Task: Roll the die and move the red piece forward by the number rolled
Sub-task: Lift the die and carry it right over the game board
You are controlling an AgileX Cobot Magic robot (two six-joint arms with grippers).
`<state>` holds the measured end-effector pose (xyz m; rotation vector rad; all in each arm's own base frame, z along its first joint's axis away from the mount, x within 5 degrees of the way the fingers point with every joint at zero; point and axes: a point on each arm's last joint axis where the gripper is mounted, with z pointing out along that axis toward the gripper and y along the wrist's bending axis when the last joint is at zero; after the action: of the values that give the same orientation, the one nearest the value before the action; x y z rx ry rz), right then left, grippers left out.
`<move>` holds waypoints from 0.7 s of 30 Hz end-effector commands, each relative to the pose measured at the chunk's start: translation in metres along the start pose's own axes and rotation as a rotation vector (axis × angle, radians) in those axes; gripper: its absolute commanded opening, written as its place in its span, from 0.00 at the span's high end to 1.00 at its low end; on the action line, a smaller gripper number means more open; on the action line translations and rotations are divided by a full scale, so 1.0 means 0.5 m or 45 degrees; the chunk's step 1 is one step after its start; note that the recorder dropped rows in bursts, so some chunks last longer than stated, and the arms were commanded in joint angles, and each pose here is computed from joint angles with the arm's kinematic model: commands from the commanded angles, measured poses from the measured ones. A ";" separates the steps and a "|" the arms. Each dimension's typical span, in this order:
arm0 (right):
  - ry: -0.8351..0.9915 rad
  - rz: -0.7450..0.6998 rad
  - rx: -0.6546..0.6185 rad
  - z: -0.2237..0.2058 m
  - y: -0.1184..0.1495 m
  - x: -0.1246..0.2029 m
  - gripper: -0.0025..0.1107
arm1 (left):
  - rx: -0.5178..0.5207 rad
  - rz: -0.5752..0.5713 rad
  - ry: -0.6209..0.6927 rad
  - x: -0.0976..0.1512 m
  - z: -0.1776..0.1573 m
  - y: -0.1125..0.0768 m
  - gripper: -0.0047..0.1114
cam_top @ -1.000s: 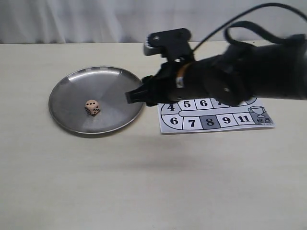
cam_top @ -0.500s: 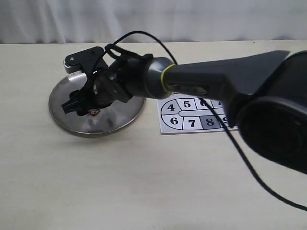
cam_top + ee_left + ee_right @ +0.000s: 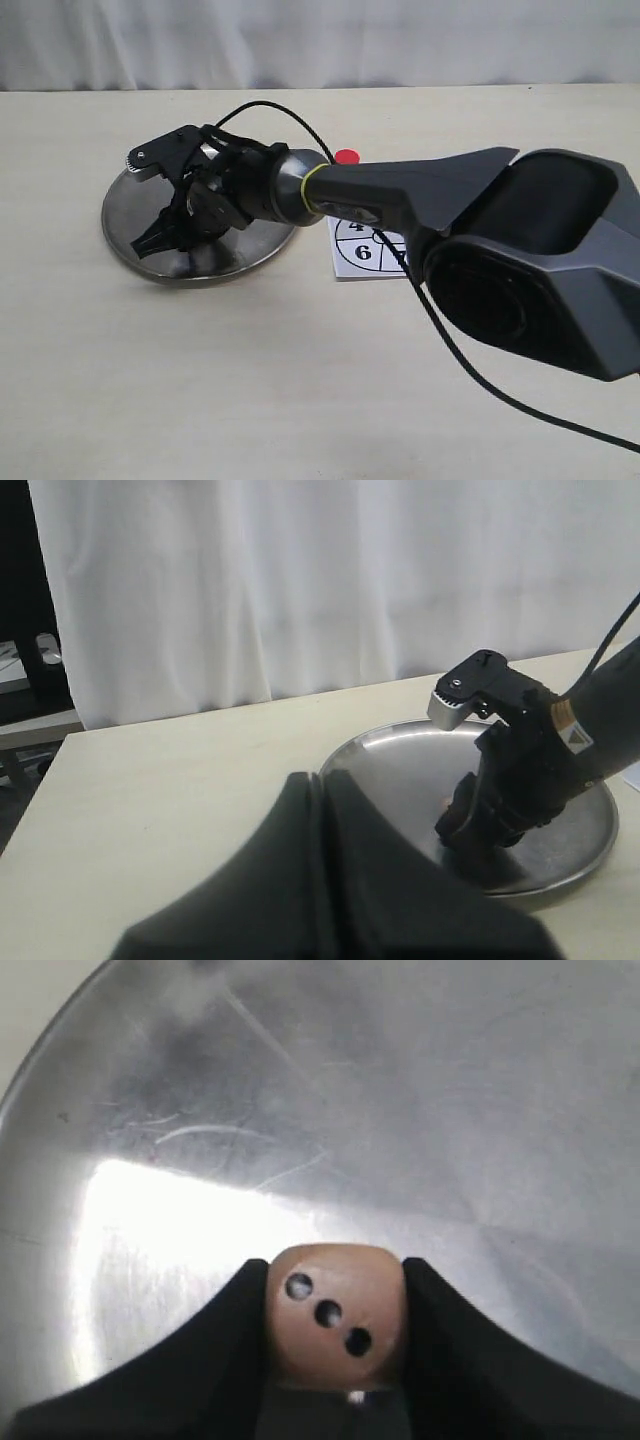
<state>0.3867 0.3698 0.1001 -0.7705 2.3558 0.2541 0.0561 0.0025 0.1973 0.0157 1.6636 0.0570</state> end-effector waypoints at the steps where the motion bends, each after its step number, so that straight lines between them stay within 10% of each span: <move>1: 0.068 -0.097 0.124 -0.060 -0.020 -0.038 0.94 | 0.004 -0.001 -0.010 -0.001 0.000 0.000 0.96; 10: 0.070 -0.105 0.294 -0.268 -0.091 -0.132 0.94 | 0.004 -0.001 -0.010 -0.001 0.000 0.000 0.96; 21: 0.185 0.178 0.447 -0.424 -0.303 -0.112 0.94 | 0.004 -0.001 -0.010 -0.001 0.000 0.000 0.96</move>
<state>0.3995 0.2236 0.3081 -0.5205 2.4230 -0.1555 0.0561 0.0025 0.1973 0.0157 1.6636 0.0570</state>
